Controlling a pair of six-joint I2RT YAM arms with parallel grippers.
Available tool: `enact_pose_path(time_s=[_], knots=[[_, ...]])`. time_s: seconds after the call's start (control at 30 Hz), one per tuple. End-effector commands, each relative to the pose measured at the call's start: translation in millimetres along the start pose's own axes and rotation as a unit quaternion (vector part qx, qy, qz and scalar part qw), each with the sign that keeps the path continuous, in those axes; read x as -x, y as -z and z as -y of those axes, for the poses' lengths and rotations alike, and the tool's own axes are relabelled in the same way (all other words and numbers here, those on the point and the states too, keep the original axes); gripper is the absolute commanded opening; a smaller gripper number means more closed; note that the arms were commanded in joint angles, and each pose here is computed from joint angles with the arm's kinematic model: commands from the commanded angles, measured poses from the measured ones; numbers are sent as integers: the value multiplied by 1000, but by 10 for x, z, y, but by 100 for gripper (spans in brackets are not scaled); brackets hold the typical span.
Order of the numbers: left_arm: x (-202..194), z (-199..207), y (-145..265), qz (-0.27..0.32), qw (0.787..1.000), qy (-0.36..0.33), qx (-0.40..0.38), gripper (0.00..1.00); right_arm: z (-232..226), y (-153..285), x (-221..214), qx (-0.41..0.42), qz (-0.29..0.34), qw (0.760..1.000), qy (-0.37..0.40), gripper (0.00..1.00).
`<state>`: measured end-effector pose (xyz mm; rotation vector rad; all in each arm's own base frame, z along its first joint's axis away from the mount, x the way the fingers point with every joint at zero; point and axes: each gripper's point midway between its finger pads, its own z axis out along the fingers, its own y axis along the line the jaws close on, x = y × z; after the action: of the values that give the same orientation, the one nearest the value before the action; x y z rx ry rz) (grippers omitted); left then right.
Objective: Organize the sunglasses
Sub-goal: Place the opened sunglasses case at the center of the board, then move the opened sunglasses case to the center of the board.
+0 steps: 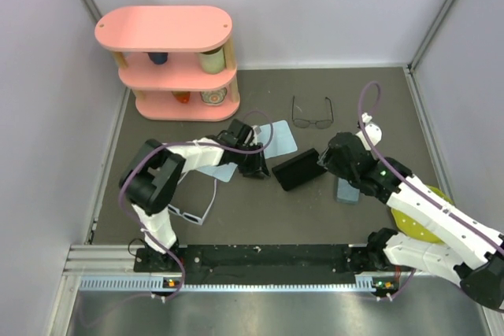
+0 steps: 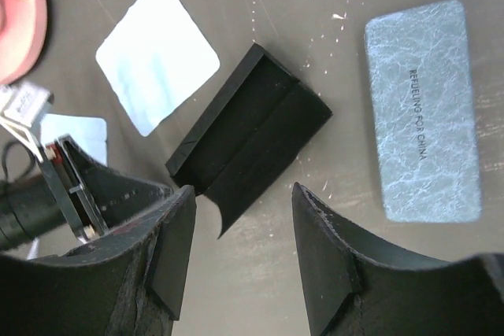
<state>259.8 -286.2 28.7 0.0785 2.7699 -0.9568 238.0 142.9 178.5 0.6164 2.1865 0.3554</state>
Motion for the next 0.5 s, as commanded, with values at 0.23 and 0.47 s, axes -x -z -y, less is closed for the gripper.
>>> enact_pose_path(time_s=[0.23, 0.47], knots=[[491, 226, -396, 7, 999, -42, -2, 36, -54, -89, 144, 10, 9, 998, 64, 51], [789, 173, -320, 40, 997, -46, 45, 39, -298, -218, 45, 66, -22, 992, 107, 51]])
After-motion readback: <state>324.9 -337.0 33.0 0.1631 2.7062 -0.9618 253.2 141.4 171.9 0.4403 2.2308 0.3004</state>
